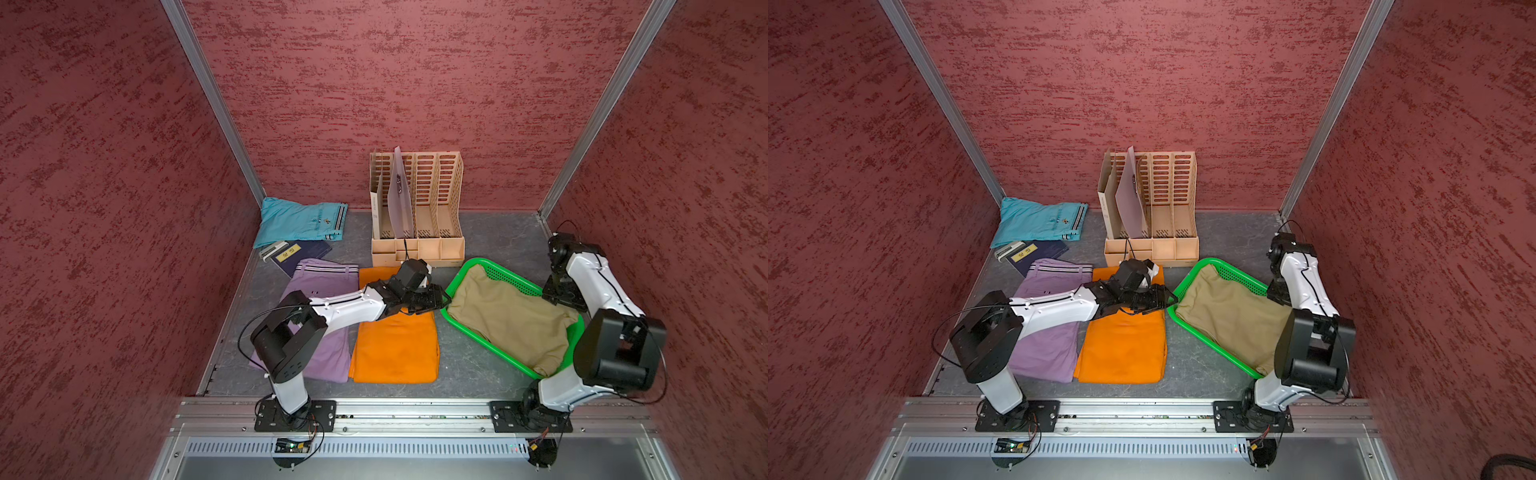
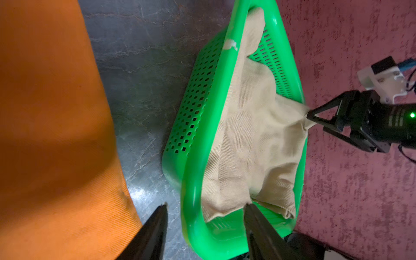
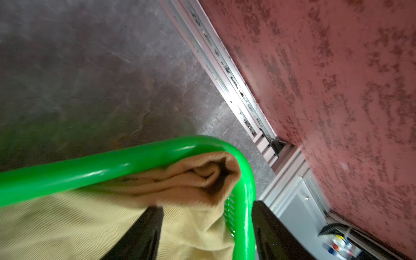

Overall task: Put the folded long pants in the basket
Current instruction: Pick up the long pant at the center of the board.

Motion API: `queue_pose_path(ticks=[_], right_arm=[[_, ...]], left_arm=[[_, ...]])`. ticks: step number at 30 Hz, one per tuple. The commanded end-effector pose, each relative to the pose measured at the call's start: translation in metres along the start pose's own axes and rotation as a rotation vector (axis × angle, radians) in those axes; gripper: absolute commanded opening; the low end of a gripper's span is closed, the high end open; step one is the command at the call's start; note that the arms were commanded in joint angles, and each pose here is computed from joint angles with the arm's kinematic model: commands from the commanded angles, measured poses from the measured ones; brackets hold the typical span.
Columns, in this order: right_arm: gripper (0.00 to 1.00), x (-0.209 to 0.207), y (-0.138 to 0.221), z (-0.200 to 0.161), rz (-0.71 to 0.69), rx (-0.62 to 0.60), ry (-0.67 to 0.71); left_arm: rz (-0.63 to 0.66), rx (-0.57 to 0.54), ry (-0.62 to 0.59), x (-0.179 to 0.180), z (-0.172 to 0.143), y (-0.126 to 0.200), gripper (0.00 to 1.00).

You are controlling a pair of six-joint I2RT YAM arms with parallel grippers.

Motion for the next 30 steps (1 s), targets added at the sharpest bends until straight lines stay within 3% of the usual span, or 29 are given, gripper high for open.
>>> queue_pose_path(ticks=[1,6,11,18,21,24,30], right_arm=[[0.71,0.022,0.057,0.006,0.319,-0.122,-0.009],[0.69,0.083,0.123,-0.041,0.847,-0.132,0.160],[0.68,0.142,0.159,-0.118,1.094,-0.073,0.408],[0.67,0.206,0.174,-0.205,1.199,-0.073,0.659],[0.67,0.222,0.178,-0.231,1.153,-0.085,0.735],[0.61,0.231,0.171,-0.263,1.129,-0.039,0.817],[0.63,0.222,0.155,-0.322,1.120,-0.032,1.008]], left_arm=[[-0.014,-0.102,-0.095,-0.023,0.024,0.038,0.70],[0.076,-0.171,-0.054,0.004,0.024,0.089,0.75],[0.223,-0.158,0.054,0.056,-0.007,0.125,0.78],[0.325,-0.184,0.178,0.107,-0.033,0.162,0.78],[0.349,-0.146,0.239,0.122,-0.040,0.167,0.78],[0.407,-0.082,0.235,0.131,-0.054,0.166,0.77],[0.449,-0.052,0.274,0.148,-0.066,0.161,0.77]])
Point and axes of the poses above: each gripper's point midway between its finger pads, its own y axis back along the fingers, its own x axis along the line the jaws close on, z = x × y, the point moved 3 cm from there along y, back along the fingers, and after that the axes turned 6 degrees about -y, right-handed, at the moved point
